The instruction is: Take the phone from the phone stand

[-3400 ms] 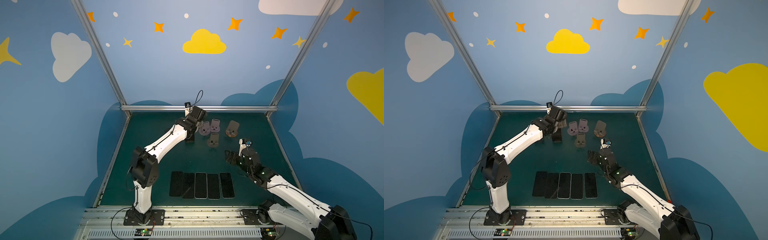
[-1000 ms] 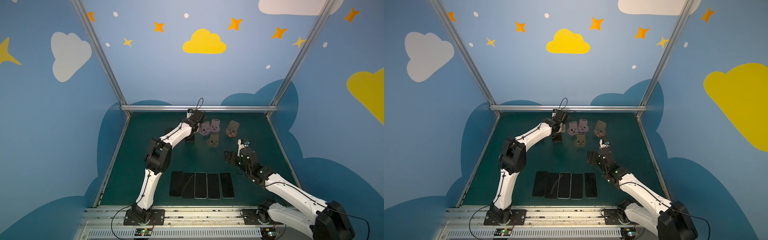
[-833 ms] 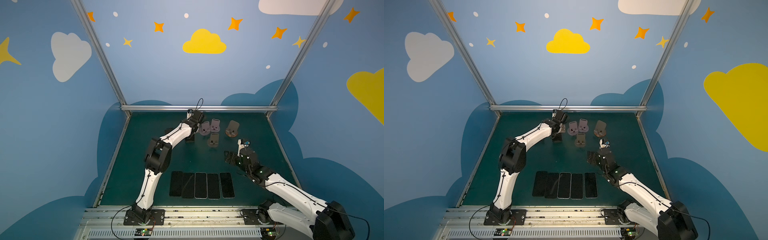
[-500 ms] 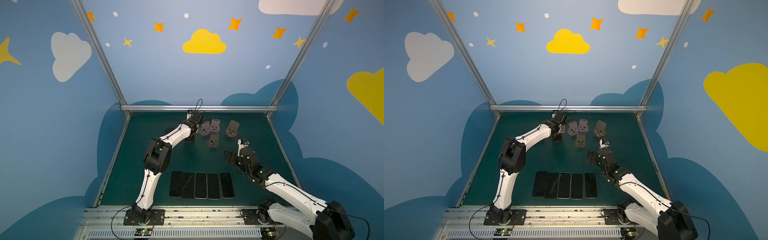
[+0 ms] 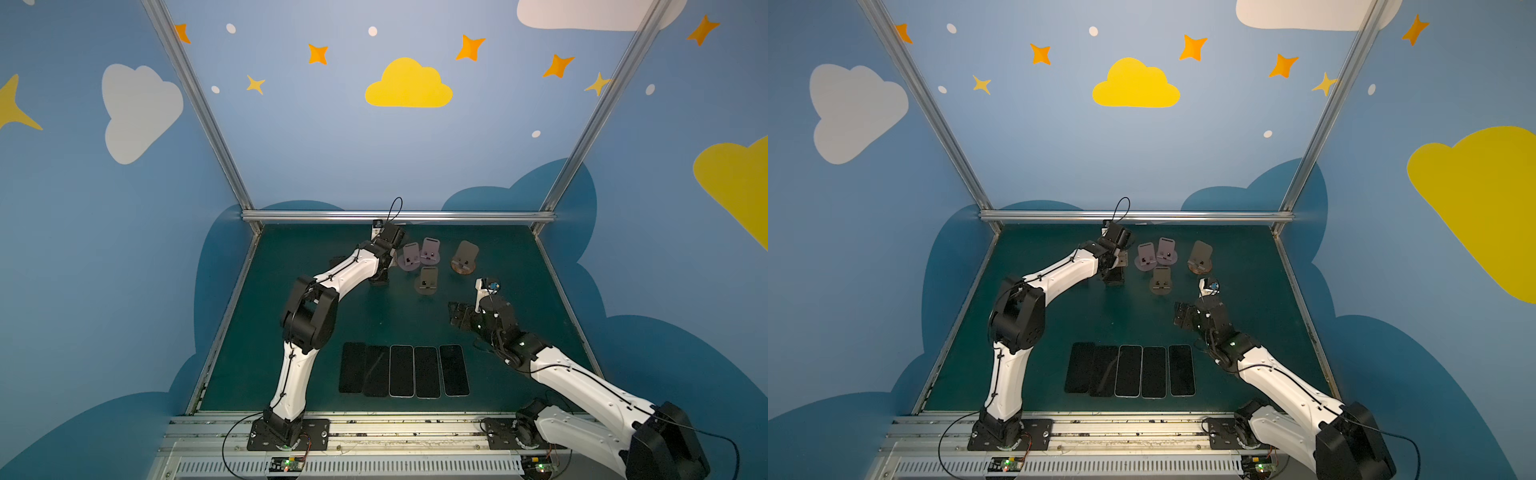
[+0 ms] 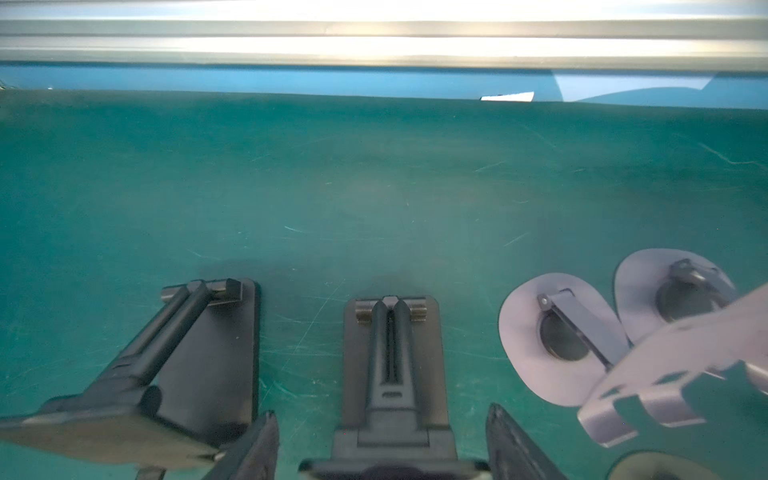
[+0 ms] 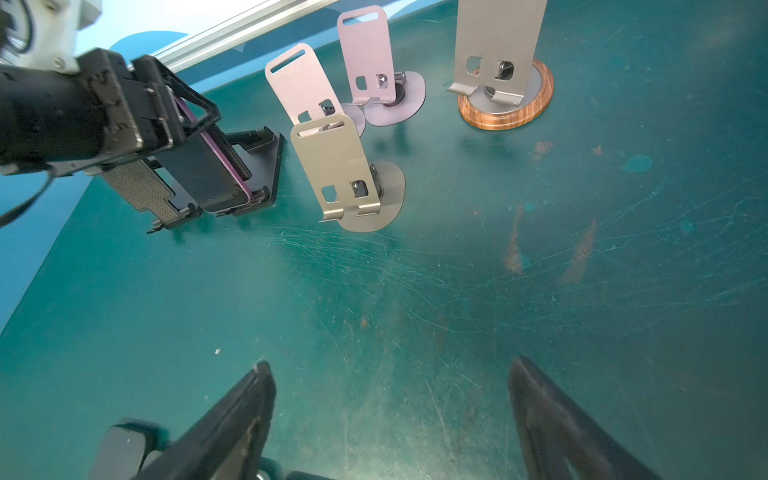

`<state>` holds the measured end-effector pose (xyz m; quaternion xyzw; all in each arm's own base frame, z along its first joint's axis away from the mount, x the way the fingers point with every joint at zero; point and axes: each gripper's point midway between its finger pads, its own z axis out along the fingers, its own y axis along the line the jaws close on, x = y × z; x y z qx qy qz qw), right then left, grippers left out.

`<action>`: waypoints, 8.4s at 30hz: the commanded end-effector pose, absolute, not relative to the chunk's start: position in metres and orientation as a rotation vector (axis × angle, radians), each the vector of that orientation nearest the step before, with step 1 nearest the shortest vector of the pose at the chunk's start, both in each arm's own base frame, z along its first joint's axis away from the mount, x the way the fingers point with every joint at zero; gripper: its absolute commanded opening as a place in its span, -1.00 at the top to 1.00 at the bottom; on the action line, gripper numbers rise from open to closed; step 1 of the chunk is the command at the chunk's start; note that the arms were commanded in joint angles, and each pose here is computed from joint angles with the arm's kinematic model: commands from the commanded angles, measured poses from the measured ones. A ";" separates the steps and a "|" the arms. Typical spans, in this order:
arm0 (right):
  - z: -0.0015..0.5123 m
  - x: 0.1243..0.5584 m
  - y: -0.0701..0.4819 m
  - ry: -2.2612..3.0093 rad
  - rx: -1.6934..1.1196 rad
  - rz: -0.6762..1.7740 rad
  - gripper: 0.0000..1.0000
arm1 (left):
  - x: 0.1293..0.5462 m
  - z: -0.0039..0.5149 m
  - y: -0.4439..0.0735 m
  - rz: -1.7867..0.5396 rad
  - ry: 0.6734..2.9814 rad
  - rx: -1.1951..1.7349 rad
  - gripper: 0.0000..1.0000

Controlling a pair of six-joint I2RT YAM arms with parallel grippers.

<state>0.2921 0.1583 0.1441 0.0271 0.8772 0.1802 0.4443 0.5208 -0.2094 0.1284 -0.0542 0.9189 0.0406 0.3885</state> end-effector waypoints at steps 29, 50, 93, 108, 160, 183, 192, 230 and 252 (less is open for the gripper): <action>0.154 0.295 0.166 2.155 0.066 0.488 -0.76 | 0.403 0.223 -0.120 0.166 2.223 -0.084 -0.35; 0.148 0.296 0.172 2.181 0.070 0.510 -0.76 | 0.280 0.140 -0.047 0.205 2.455 -0.232 -0.35; 0.141 0.300 0.170 2.203 0.085 0.478 -0.75 | 0.226 0.044 -0.060 0.273 2.938 -0.306 -0.33; 0.140 0.300 0.168 2.210 0.088 0.463 -0.75 | 0.215 0.024 -0.069 0.272 3.055 -0.287 -0.36; 0.142 0.300 0.169 2.205 0.071 0.463 -0.74 | 0.272 0.057 -0.040 0.085 2.724 -0.769 -0.94; 0.143 0.299 0.169 2.204 0.057 0.466 -0.74 | 0.257 0.048 -0.092 -0.293 2.698 -0.837 -0.93; 0.144 0.298 0.172 2.206 0.050 0.480 -0.74 | 0.247 0.055 -0.026 0.013 2.534 -0.985 -0.98; 0.168 0.302 0.160 2.113 0.088 0.447 -0.77 | 0.279 0.184 -0.056 -0.231 2.262 -0.674 -1.00; 0.265 0.303 0.049 1.606 0.110 -0.003 -0.82 | 0.321 0.179 -0.018 0.168 1.729 -0.254 -1.00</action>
